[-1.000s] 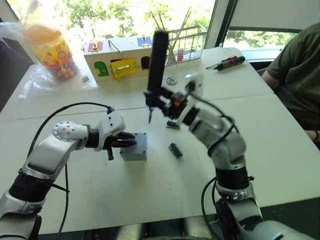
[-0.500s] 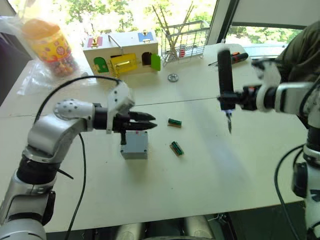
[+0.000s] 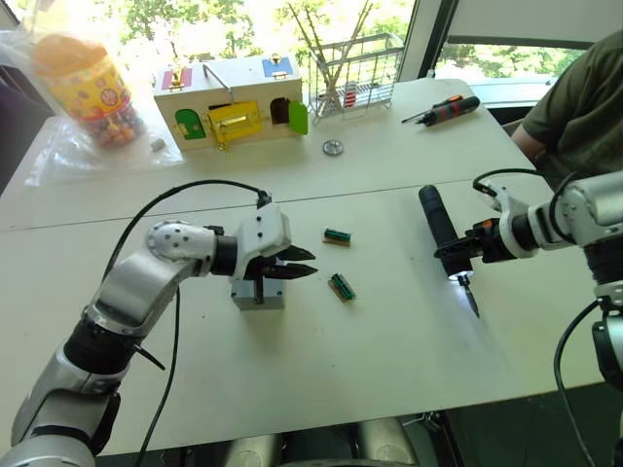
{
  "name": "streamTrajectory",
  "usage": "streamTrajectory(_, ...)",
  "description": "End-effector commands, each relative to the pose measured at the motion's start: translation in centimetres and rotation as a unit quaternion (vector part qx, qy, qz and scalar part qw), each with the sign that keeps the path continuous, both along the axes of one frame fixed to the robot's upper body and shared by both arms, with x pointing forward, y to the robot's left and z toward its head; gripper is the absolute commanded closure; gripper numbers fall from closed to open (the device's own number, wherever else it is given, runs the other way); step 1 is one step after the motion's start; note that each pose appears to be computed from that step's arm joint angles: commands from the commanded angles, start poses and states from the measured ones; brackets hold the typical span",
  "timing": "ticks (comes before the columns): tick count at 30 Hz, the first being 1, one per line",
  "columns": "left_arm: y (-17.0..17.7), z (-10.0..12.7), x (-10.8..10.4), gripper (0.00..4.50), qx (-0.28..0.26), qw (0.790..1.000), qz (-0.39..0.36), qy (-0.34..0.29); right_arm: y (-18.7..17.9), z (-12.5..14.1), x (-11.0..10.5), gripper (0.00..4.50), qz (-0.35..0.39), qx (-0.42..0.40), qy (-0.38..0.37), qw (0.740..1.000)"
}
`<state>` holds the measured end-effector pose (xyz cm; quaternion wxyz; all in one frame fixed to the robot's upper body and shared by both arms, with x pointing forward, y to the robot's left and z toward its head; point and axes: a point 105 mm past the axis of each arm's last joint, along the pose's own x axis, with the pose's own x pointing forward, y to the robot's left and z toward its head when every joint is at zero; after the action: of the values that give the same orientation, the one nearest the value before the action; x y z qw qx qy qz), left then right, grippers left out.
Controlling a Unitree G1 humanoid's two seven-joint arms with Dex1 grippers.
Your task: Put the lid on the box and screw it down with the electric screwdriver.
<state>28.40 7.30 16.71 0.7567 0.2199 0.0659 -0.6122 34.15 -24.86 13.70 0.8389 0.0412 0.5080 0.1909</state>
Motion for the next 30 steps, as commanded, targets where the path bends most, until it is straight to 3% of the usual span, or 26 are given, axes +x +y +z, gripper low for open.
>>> streamTrajectory(1,0.0,0.9,-0.2,3.56,-0.010,1.000,0.005,-0.023,-0.4,1.0,1.2,2.70,0.008,-0.019,-0.021,1.000)
streamTrajectory(3,0.2,0.8,0.0,3.56,-0.009,1.000,0.011,-0.023,-0.4,0.7,1.3,2.70,0.013,-0.024,-0.015,1.000)
streamTrajectory(5,0.4,0.6,0.1,3.56,-0.005,1.000,0.017,-0.023,-0.4,0.4,1.3,1.68,0.021,-0.030,-0.007,0.999)
streamTrajectory(9,0.9,0.7,0.4,3.56,-0.002,0.999,0.027,-0.024,-0.3,0.1,1.0,0.20,0.034,-0.033,0.001,0.999)
streamTrajectory(10,1.2,0.7,0.5,3.56,0.000,0.999,0.031,-0.025,-0.3,0.1,1.0,0.02,0.035,-0.035,0.001,0.999)
streamTrajectory(22,3.6,2.3,2.0,3.56,0.000,0.997,0.064,-0.032,0.1,2.8,1.8,0.02,0.043,-0.025,-0.066,0.997)
streamTrajectory(27,6.1,3.1,3.2,3.56,0.000,0.994,0.106,-0.029,1.9,6.3,2.1,0.02,0.118,-0.039,-0.169,0.978)
streamTrajectory(30,8.7,3.0,4.0,3.56,0.018,0.988,0.149,-0.029,3.6,8.7,2.3,0.02,0.179,-0.071,-0.247,0.950)
